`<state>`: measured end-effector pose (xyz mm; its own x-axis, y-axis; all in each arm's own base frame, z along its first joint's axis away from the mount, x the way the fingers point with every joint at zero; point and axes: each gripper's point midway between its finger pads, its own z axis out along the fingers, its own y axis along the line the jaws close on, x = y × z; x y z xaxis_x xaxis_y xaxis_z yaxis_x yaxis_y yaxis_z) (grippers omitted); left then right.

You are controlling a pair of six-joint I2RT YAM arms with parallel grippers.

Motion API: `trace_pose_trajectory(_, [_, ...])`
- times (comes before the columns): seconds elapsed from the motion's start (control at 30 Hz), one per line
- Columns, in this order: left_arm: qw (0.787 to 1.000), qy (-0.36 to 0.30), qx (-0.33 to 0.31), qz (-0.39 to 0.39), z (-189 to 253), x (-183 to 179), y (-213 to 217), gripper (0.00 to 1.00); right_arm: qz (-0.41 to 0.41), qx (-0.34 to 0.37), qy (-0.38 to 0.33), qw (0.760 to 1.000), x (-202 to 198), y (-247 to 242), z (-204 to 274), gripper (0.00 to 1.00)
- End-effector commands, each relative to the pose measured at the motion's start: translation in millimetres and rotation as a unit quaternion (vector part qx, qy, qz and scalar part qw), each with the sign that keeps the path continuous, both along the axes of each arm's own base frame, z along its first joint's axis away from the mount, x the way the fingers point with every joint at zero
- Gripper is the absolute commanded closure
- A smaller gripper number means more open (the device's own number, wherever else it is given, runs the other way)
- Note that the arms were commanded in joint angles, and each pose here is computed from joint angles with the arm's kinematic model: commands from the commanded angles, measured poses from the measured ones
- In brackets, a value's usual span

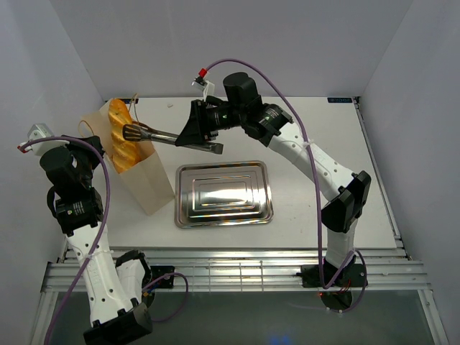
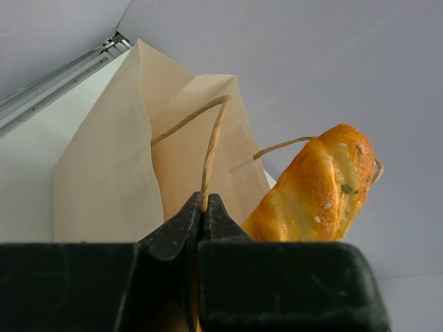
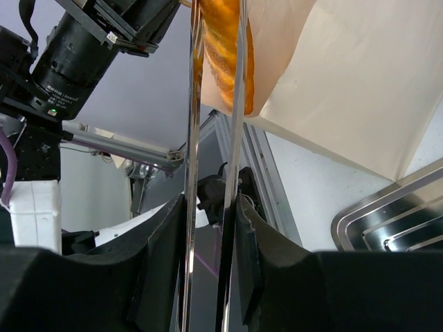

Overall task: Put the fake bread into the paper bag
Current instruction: Place the fake bread in the paper bag.

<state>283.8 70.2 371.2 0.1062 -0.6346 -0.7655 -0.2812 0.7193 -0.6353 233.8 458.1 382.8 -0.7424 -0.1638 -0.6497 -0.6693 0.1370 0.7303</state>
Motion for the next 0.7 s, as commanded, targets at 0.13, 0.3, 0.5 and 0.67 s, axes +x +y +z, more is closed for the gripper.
trace_pose_trajectory(0.13, [1.0, -0.028, 0.008, -0.005, 23.0, -6.5, -5.0, 1.0, 0.026, 0.011, -0.069, 0.997, -16.8, 9.3, 20.5, 0.64])
trace_pose_trajectory(0.3, [1.0, -0.027, 0.007, -0.004, 21.6, -6.3, -4.2, 1.0, 0.028, 0.013, -0.074, 0.997, -16.7, 9.5, 21.7, 0.63])
trace_pose_trajectory(0.5, [1.0, -0.028, 0.007, -0.004, 21.7, -6.9, -4.7, 1.0, 0.029, 0.008, -0.075, 0.997, -17.1, 8.3, 18.5, 0.61])
trace_pose_trajectory(0.67, [1.0, -0.028, 0.007, -0.005, 21.7, -6.0, -4.5, 1.0, 0.029, 0.008, -0.08, 0.996, -16.7, 8.1, 18.6, 0.6])
